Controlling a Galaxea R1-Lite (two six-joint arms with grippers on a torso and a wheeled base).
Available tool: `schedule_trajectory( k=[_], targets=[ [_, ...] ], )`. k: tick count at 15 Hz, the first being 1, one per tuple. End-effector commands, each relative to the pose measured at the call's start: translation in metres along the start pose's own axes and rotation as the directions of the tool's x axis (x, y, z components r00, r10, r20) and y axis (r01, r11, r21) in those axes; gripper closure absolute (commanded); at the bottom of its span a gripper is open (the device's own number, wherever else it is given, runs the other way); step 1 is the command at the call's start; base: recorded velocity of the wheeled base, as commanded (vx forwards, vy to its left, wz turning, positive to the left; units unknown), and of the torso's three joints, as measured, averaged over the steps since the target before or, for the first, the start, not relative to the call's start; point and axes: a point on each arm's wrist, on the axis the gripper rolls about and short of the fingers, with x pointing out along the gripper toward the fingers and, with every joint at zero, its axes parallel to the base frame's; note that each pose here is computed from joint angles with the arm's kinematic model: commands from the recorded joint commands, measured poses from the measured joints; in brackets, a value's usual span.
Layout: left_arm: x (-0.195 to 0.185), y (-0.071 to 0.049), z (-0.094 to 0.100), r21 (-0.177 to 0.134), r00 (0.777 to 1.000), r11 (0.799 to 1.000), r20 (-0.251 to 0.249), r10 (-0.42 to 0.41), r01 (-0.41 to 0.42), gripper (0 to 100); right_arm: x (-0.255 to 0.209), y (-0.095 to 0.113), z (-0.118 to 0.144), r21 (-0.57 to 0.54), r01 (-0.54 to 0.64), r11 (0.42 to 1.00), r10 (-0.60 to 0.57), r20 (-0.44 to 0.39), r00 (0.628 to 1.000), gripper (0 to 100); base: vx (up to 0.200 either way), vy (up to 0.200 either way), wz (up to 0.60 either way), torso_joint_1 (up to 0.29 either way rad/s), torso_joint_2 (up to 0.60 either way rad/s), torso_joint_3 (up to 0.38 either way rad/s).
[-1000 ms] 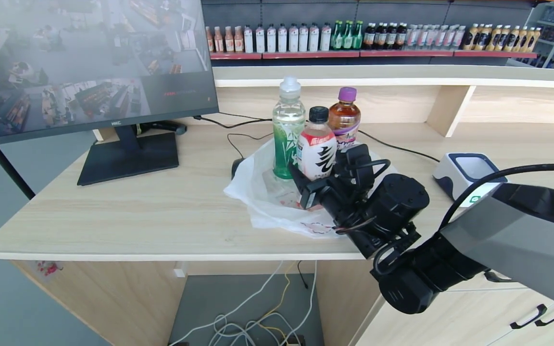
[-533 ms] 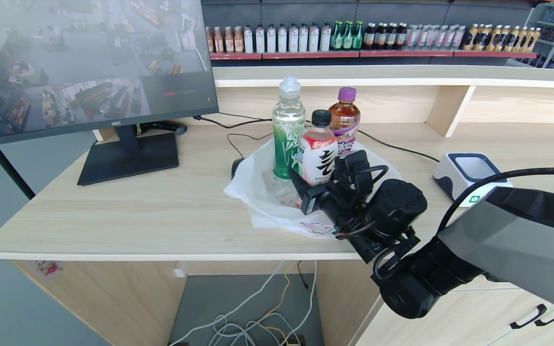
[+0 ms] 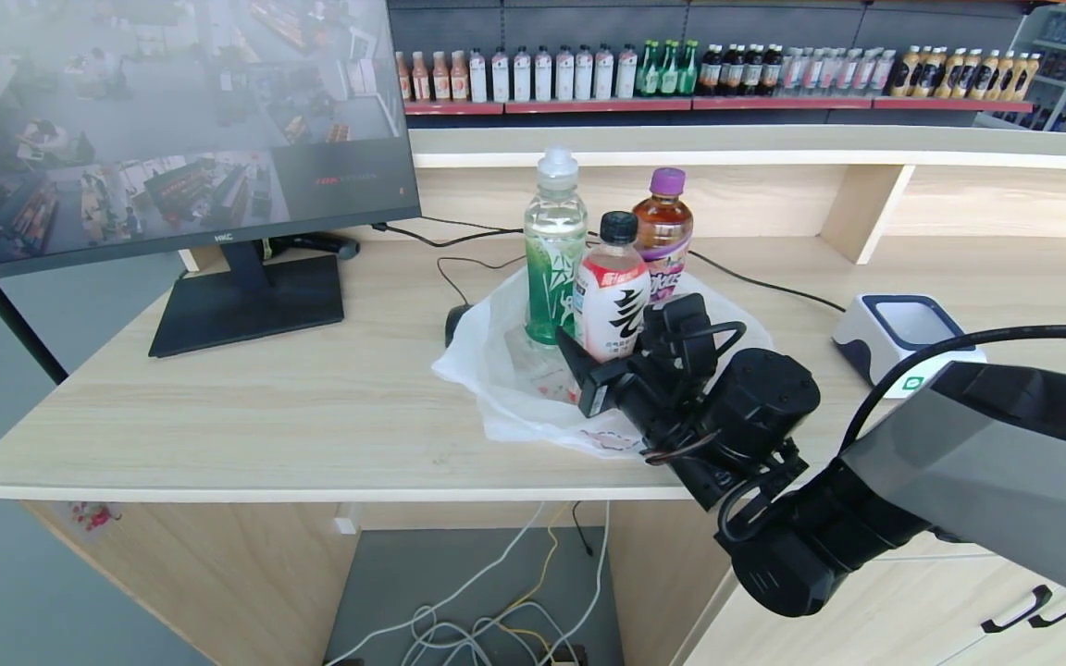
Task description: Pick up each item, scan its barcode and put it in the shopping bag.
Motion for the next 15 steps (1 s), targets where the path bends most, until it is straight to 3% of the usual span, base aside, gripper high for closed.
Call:
schedule_trajectory(
  k=[1,2,8,11,15],
  targets=[
    [0.000,0.000,0.000,0.000,1.000,1.000,-0.001,0.000,0.000,0,0.000,0.000,0.000,0.001,0.000,1.000,0.000,-0.001,1.000,100,0.000,0.000,0.00,0.000,0.00,0.000],
    [0.000,0.000,0.000,0.000,1.000,1.000,-0.001,0.000,0.000,0,0.000,0.000,0.000,0.006,0.000,1.000,0.000,-0.001,1.000,0,0.000,0.000,0.00,0.000,0.00,0.000],
    [0.000,0.000,0.000,-0.005,1.000,1.000,0.000,0.000,0.000,0,-0.005,-0.001,0.015,0.027,0.000,1.000,-0.001,0.022,1.000,0,0.000,0.000,0.00,0.000,0.00,0.000],
    [0.000,0.000,0.000,-0.003,1.000,1.000,0.000,0.000,0.000,0,-0.016,-0.005,0.040,0.030,0.002,1.000,-0.004,0.055,0.998,0,0.000,0.000,0.00,0.000,0.00,0.000],
    [0.000,0.000,0.000,-0.011,1.000,1.000,0.000,0.000,0.000,0,-0.064,-0.009,0.053,0.044,-0.010,0.999,0.011,-0.035,0.999,0,0.000,0.000,0.00,0.000,0.00,0.000]
  ],
)
